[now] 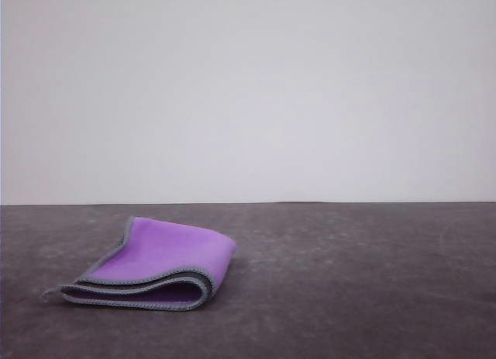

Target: Fold clothes

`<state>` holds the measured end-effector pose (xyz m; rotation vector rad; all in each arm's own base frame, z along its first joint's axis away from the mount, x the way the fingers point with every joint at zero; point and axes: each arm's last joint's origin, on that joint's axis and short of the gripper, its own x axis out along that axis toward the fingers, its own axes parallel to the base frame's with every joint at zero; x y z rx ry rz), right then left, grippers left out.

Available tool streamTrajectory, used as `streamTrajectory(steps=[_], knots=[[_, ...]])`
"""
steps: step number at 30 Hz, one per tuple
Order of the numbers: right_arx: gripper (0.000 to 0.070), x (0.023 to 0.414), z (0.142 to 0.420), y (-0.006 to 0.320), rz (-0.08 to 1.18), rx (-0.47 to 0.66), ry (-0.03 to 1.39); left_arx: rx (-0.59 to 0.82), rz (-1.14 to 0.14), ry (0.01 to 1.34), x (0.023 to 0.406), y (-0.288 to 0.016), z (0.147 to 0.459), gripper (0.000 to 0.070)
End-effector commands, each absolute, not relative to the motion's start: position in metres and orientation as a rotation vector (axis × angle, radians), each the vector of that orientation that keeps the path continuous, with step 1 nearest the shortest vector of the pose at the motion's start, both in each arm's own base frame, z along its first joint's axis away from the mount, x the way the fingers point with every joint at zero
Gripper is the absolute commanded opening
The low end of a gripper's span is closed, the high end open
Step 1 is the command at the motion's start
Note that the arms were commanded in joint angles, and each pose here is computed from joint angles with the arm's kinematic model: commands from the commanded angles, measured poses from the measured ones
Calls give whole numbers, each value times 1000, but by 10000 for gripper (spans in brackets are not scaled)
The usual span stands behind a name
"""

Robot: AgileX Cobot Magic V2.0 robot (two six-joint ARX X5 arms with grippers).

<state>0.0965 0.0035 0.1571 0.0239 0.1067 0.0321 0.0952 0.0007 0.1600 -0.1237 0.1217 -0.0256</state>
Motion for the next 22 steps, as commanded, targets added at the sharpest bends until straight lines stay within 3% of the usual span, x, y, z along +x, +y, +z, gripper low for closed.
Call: streamTrajectory(steps=[1,22], knots=[[14,97,157,3,29,24,96,-115,-27,130,96,1,154,0],[14,97,157,3,29,24,96,-114,-27,130,96,1,154,0]])
